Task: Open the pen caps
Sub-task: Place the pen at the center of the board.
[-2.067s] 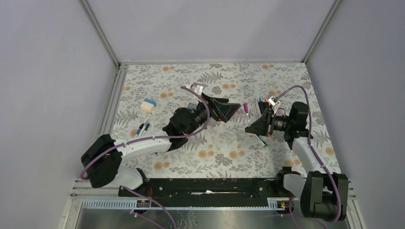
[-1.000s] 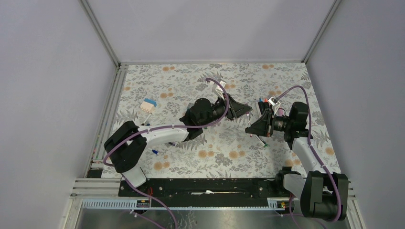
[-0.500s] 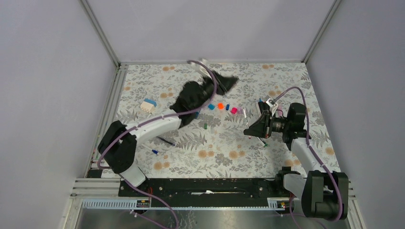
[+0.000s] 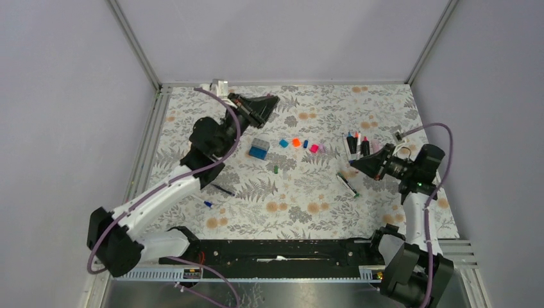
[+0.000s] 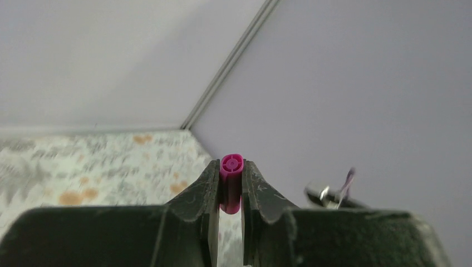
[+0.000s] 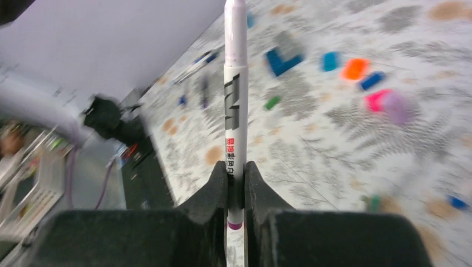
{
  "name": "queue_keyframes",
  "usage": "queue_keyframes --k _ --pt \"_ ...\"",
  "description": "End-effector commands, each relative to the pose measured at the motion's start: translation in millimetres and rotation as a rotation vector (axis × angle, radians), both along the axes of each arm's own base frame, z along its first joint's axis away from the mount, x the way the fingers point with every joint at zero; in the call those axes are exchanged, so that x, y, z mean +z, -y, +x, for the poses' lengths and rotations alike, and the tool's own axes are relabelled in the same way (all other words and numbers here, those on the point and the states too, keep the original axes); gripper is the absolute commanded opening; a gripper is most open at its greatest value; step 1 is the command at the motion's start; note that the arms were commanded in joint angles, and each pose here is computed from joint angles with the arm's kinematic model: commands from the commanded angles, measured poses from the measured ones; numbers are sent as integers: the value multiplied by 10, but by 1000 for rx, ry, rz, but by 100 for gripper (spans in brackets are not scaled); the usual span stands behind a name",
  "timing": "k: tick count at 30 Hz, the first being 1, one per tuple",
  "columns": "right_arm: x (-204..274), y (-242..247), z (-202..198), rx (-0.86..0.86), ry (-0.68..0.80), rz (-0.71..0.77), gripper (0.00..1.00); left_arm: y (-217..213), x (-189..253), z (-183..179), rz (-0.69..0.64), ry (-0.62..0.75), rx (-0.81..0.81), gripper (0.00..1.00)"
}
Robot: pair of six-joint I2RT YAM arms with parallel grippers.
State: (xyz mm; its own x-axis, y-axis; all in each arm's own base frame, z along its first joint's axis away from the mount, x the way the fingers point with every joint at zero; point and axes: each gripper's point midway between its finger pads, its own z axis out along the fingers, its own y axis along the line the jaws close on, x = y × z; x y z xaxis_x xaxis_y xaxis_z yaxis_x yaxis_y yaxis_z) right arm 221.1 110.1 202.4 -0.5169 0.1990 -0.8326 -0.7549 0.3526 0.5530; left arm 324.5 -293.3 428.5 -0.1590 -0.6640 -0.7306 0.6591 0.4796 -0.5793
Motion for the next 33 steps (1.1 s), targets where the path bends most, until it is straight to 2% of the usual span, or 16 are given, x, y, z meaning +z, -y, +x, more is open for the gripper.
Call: queue_keyframes --k 1,4,10,14,23,33 --pt "-135 478 243 -274 80 -281 1 -224 -546 -397 166 -104 -49 0" --pt "-391 739 334 -363 41 -461 0 -393 -856 -641 199 -170 -65 0" --pt "-676 1024 336 -398 -63 -638 0 -573 -1426 -982 197 -299 -110 0" --pt "-943 1139 192 -355 -126 -753 0 -613 -1692 -1093 224 -355 -132 0" --pt "-1338 1161 44 -282 -230 -832 3 -538 -2030 -1224 212 -423 -211 0" --pt "-1640 1074 62 -185 -376 -879 8 -517 -2072 -1288 178 -437 -245 0"
